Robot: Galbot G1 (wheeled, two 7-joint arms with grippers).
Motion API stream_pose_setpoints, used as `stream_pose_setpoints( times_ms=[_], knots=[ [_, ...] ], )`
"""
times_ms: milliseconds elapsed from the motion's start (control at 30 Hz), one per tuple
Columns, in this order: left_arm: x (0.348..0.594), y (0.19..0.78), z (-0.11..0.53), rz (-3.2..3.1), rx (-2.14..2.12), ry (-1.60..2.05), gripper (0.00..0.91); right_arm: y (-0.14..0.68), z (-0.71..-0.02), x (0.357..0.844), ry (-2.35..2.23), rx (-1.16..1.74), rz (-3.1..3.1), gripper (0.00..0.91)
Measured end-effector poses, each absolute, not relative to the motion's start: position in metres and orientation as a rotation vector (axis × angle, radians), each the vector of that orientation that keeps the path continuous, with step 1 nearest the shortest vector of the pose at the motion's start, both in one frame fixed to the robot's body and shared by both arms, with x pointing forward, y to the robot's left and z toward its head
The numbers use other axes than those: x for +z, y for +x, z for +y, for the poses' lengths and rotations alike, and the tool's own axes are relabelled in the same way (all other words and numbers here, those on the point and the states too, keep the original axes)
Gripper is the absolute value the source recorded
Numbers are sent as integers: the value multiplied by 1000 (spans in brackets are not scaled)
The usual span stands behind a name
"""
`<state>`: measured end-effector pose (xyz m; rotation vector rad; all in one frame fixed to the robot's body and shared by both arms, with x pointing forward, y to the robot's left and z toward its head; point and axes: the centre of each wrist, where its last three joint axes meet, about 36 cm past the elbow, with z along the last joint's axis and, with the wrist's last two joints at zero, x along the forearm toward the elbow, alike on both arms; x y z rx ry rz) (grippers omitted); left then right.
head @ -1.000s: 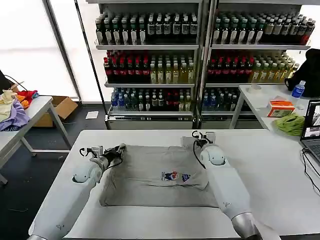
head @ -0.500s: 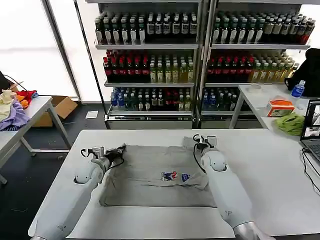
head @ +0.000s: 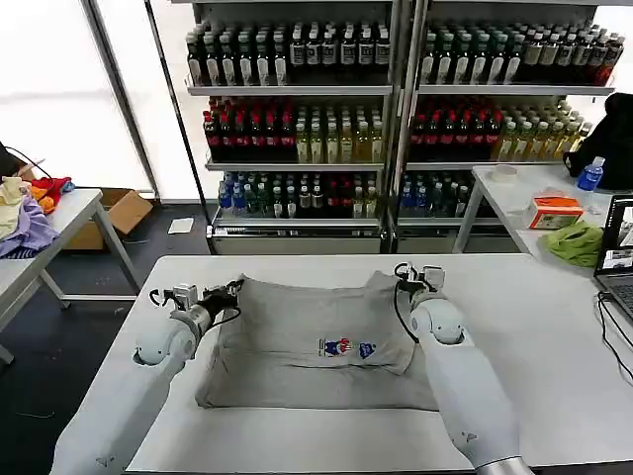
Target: Fold and organize the clothes.
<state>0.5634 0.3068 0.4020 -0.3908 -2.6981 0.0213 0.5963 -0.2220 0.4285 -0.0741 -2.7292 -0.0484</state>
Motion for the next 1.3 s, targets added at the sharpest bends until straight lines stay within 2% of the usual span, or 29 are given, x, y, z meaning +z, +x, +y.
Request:
stream_pose_setpoints(
  times_ms=[367,700,900,1300],
  knots=[
    [418,529,315,-2738,8,-440,0,550,-226,465,-59,-67,-2829,0],
    [418,479,319,-2755,37,-465,0,479,-234,460,-98,-74,-2829,0],
    [411,452,321,-2746,45,-460,0,425,-237,447,-132,-69,-2802,0],
    [381,416,322,-2671,37,-464,0,348,-231,416,-163,-39,-2709,0]
  ],
)
